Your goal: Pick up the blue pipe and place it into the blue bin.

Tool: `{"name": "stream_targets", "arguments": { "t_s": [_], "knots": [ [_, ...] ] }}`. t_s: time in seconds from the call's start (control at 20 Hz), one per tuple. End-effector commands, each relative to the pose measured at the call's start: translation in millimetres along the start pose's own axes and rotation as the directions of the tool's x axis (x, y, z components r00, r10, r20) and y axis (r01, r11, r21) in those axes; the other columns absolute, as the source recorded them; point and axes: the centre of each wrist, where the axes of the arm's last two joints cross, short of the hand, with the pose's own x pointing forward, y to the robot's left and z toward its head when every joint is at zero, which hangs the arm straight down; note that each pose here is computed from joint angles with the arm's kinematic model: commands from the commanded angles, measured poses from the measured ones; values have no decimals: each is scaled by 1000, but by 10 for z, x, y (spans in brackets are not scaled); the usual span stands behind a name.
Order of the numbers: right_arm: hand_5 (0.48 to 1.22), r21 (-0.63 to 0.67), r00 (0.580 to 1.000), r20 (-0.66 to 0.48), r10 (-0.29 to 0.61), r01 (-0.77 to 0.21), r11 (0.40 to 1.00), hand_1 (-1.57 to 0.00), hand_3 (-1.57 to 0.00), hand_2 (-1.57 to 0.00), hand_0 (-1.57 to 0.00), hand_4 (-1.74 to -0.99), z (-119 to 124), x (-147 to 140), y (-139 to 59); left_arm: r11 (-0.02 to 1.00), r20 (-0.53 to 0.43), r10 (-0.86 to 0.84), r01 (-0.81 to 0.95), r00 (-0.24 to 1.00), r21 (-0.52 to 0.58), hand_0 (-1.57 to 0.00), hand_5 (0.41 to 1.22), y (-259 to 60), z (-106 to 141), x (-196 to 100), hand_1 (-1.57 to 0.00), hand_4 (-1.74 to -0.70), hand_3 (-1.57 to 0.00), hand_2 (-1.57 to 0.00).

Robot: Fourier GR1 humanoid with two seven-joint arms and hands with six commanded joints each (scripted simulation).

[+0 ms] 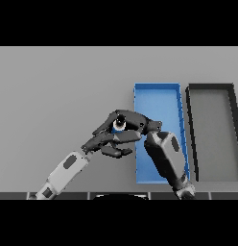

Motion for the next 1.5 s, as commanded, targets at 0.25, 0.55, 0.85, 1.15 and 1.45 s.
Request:
{"name": "stream_targets", "arguments": {
  "t_s": [0.25,0.55,0.85,1.15,1.45],
  "knots": [
    [1221,-32,991,97,90,-88,996,-1571,-1571,-1571,-1571,-1494,-100,762,-182,1000,12,-1,1,1000,-2,0,493,47,68,14,0,-863,1,0],
    [1221,-274,971,137,196,-153,949,-1571,-1571,-1571,-1571,-1498,-63,1170,-676,1000,-1,-5,5,1000,-3,1,484,16,68,57,1,-856,1,1],
    [1221,-545,990,-44,136,-138,827,-1571,-1571,-1571,-1571,-1499,421,949,-1324,999,-9,-33,33,999,23,1,467,51,111,58,1,-827,1,1],
    [1221,-704,980,-189,-66,-88,705,-1571,-1571,-1571,-1571,-1499,913,330,-1524,999,-19,-44,45,999,22,1,463,107,160,23,1,-828,1,1],
    [1221,-828,910,-302,-283,-104,551,-1571,-1571,-1571,-1571,-1499,1323,-291,-1389,999,-14,-28,28,1000,25,1,470,106,194,73,1,-829,1,1]
  ]
}}
